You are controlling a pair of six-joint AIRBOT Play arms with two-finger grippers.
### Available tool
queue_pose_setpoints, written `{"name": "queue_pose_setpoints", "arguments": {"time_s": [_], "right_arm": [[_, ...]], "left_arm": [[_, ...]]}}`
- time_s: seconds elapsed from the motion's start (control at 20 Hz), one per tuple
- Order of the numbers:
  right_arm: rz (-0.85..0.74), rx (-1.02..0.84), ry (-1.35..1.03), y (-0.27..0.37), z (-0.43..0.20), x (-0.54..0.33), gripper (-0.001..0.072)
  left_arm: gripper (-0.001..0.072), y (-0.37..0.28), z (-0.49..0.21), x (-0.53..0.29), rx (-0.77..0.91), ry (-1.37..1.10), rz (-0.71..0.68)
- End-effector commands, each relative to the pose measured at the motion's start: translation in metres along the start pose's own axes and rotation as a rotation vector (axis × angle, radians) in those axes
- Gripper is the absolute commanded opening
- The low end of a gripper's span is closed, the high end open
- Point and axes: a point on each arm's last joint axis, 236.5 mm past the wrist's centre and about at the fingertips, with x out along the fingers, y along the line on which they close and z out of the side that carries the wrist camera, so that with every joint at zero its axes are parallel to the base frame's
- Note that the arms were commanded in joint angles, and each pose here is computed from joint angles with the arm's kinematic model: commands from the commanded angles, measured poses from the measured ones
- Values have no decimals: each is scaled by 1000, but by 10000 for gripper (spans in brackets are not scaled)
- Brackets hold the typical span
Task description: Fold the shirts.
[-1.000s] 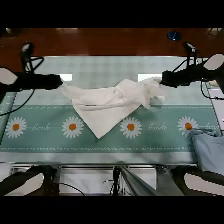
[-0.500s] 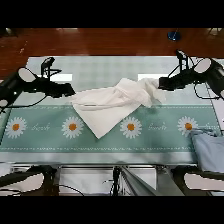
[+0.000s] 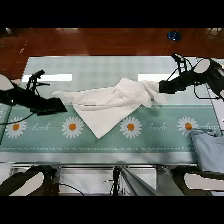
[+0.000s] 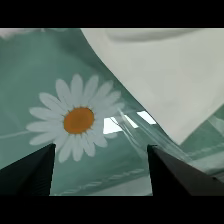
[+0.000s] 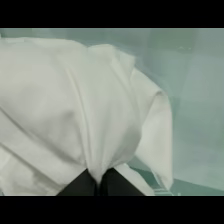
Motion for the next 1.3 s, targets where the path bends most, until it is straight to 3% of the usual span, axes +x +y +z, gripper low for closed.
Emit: {"name": "queue_pose_setpoints", "arguments": {"time_s": [0.0, 0.2, 0.55, 1.1, 1.15, 1.25], "right_arm": [[-7, -30, 9, -2, -2, 0, 27], [-8, -45, 5, -2, -1, 0, 27], [-7, -45, 5, -2, -1, 0, 27], [-4, -45, 16, -1, -4, 0, 27], [-4, -45, 18, -1, -4, 0, 27], [-2, -45, 28, 0, -7, 0, 27]], "left_arm": [[679, -30, -42, 24, -104, 28, -182], [679, -53, -66, 66, -209, 52, -317], [679, -66, -73, 114, -219, 101, -250], [672, -95, -52, 164, -221, 94, -266], [654, -96, -50, 168, -228, 106, -262], [482, -97, -49, 175, -243, 125, -256]]}}
